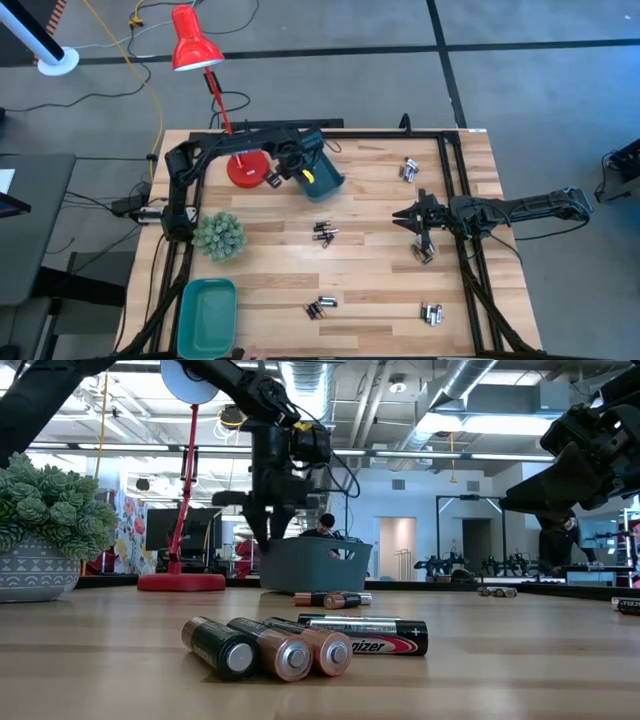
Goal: Sort batteries
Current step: Move the green bin into the top left of the table
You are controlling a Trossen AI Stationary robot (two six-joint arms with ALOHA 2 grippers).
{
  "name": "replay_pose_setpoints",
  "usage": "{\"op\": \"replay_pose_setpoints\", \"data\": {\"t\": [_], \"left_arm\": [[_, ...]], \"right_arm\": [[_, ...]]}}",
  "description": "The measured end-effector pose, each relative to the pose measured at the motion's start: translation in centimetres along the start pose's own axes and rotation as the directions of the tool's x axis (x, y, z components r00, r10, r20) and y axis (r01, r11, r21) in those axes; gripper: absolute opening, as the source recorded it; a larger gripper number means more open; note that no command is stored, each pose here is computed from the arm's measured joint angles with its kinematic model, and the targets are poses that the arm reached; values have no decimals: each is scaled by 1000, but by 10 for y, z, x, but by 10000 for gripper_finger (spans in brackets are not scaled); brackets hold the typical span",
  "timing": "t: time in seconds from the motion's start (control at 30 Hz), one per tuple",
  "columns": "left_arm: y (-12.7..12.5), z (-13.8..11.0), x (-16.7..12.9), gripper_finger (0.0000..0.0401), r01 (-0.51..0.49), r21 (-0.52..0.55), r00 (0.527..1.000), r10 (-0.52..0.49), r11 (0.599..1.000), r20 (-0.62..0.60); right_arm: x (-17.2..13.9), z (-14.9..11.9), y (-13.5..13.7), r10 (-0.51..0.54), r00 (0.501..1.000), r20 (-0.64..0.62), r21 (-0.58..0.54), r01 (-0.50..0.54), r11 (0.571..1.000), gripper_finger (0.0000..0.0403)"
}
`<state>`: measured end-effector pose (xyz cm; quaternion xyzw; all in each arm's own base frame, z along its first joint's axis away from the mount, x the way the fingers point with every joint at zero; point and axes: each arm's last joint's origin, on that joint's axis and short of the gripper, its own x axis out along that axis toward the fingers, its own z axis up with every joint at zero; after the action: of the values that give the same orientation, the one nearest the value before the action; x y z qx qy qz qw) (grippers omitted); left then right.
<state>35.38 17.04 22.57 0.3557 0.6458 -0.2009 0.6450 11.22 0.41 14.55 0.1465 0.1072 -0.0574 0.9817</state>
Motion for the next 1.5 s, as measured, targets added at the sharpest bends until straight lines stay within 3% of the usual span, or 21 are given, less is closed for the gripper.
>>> {"op": "replay_pose_setpoints", "data": {"t": [0.23,0.33,0.4,0.47,0.57,0.7,0.87,1.0,1.1,1.33,1.5], "left_arm": [[-4,1,-24,93,83,-65,996,-84,994,-19],[-6,3,-29,93,108,-184,994,-112,977,-15],[-8,4,-29,93,143,-311,990,-141,940,28],[-8,4,-29,93,172,-495,985,-154,852,78],[-7,0,-29,93,161,-744,984,-159,648,74],[-12,-6,-32,86,143,-873,977,-207,467,49],[-21,-8,-48,69,117,-941,974,-222,318,46],[-38,-10,-69,55,105,-967,985,-155,231,69],[-57,-15,-83,46,88,-982,994,-82,168,75],[-111,-36,-114,36,141,-988,980,151,-55,131],[-154,-48,-129,36,193,-960,960,242,-202,142]], "right_arm": [[0,0,0,1,1000,0,0,-1,1000,118],[0,0,0,0,1000,1,0,0,1000,118],[0,0,0,0,1000,0,0,0,1000,118],[0,0,0,0,1000,1,0,0,1000,118],[0,0,0,0,1000,1,0,0,1000,118],[0,0,0,0,1000,1,0,0,1000,118],[0,0,0,0,1000,1,0,0,1000,118],[0,0,0,0,1000,0,0,0,1000,118],[0,0,0,0,1000,1,0,0,1000,118],[0,0,0,0,1000,0,0,0,1000,118],[0,0,0,0,1000,1,0,0,1000,118]]}}
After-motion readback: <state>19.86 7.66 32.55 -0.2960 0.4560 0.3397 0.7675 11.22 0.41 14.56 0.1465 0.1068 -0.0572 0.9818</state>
